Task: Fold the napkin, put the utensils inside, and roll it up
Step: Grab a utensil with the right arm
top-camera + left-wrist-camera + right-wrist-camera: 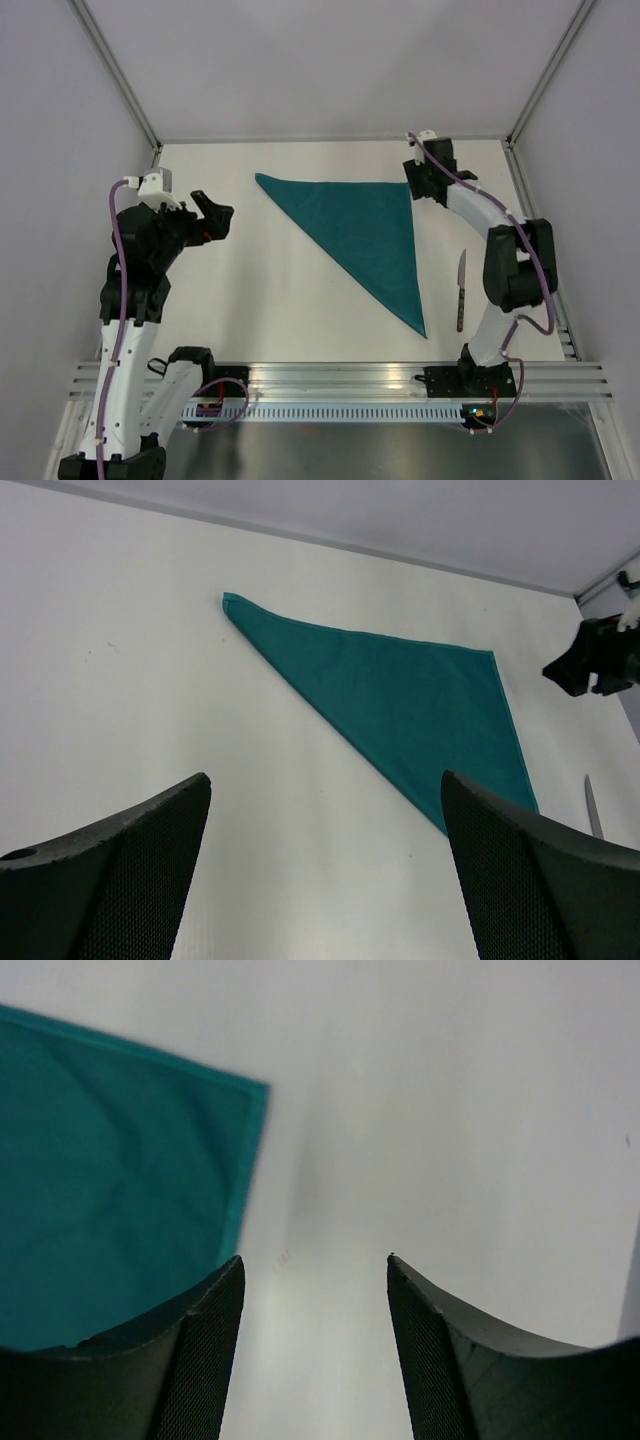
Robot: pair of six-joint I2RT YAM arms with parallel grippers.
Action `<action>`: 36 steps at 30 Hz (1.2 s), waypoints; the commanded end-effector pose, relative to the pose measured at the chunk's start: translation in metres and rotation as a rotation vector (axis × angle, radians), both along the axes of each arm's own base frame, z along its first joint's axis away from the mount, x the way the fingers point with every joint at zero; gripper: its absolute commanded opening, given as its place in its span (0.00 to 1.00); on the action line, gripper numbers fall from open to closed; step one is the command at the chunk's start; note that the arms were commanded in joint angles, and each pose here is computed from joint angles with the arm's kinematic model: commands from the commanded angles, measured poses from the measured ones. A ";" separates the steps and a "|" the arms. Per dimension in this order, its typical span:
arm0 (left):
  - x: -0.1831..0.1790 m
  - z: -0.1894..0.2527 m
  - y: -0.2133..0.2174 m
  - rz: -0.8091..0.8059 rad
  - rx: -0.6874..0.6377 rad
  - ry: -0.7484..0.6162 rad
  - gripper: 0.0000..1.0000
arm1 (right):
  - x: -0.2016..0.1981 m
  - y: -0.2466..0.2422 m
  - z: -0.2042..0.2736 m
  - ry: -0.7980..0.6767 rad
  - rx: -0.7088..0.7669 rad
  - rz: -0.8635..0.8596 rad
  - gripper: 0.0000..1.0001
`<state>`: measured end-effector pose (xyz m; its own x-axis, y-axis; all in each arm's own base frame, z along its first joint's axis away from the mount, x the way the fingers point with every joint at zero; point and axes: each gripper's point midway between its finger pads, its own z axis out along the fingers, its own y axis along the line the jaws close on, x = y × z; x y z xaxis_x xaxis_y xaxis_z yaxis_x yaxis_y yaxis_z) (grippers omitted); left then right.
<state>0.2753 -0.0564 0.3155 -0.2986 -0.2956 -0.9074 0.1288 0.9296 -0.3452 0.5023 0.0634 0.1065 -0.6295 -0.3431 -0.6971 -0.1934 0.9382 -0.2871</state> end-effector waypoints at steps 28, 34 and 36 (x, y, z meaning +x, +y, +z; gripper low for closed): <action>-0.021 -0.034 -0.018 -0.122 -0.017 0.041 1.00 | -0.240 -0.102 -0.053 0.629 0.066 -0.065 0.60; -0.020 -0.035 -0.017 -0.115 -0.012 0.044 1.00 | -0.254 -0.095 -0.063 0.744 0.072 0.032 0.60; -0.019 -0.036 -0.017 -0.114 -0.011 0.047 1.00 | -0.261 -0.097 -0.069 0.784 0.056 0.050 0.60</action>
